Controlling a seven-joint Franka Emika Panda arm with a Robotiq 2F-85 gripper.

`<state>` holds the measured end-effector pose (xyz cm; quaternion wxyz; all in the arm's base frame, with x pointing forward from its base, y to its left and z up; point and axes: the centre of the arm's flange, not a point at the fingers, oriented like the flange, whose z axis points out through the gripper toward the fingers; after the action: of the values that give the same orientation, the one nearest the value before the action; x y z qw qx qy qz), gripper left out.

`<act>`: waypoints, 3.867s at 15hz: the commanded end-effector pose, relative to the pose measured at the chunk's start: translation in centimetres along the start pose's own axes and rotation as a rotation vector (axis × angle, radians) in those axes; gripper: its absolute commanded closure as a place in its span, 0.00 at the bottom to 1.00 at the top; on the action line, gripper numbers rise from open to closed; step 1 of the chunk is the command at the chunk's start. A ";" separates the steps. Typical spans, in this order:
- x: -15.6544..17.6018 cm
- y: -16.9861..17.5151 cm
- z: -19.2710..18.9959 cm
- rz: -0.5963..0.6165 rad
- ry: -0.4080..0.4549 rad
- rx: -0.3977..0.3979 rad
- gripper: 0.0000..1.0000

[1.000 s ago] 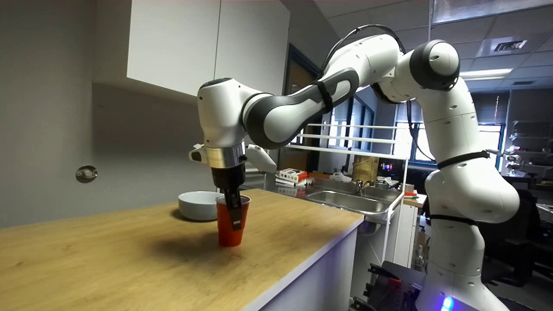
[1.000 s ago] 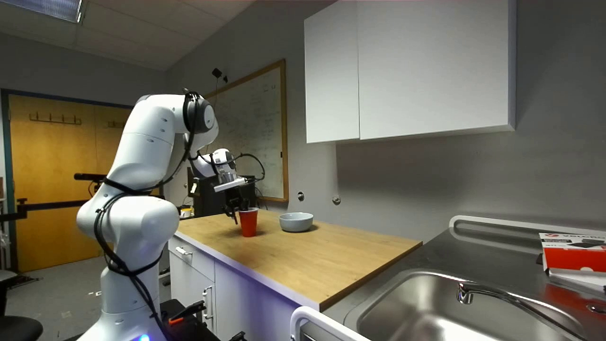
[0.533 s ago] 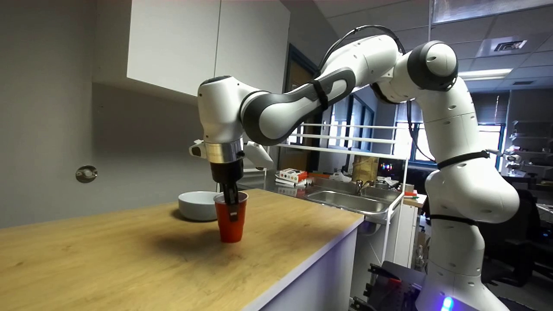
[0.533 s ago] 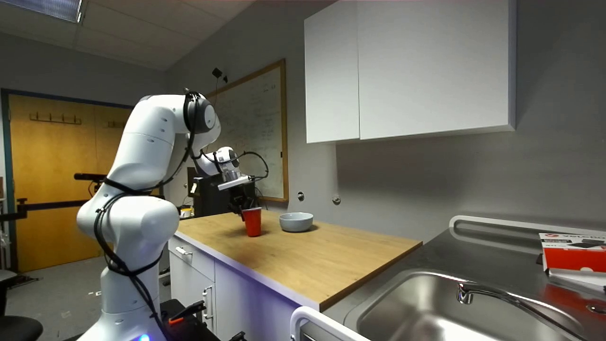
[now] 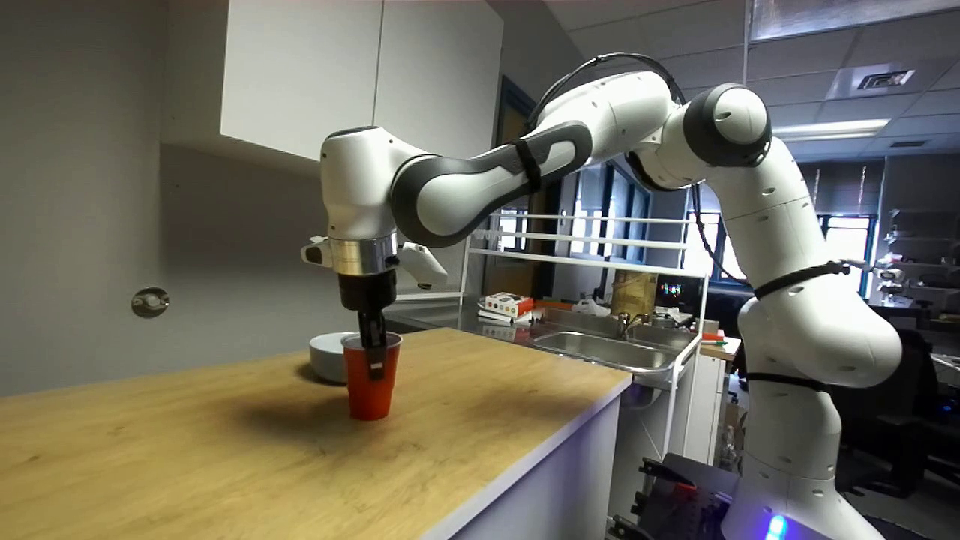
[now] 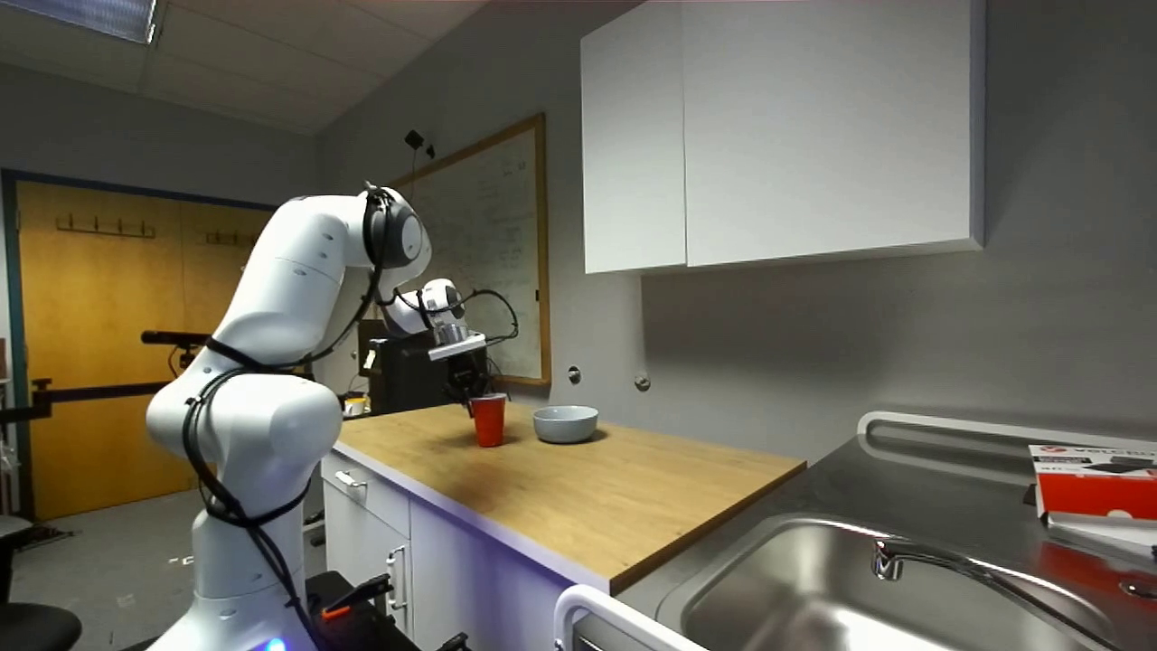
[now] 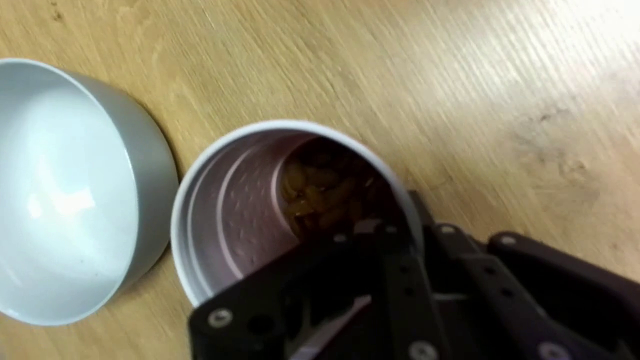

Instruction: Pour the contents of the orange cup into the grey bowl

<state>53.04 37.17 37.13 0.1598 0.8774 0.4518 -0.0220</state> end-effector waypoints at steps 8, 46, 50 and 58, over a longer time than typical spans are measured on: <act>10.2 0.5 -4.4 -0.059 0.113 -0.002 0.91; 7.9 2.1 -1.7 -0.123 0.044 0.382 0.19; 7.7 2.6 -0.7 -0.084 0.046 0.364 0.51; 7.4 4.0 -0.6 -0.048 0.083 0.355 0.97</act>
<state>60.69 41.83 36.96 -0.0121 0.8763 0.4754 -0.0769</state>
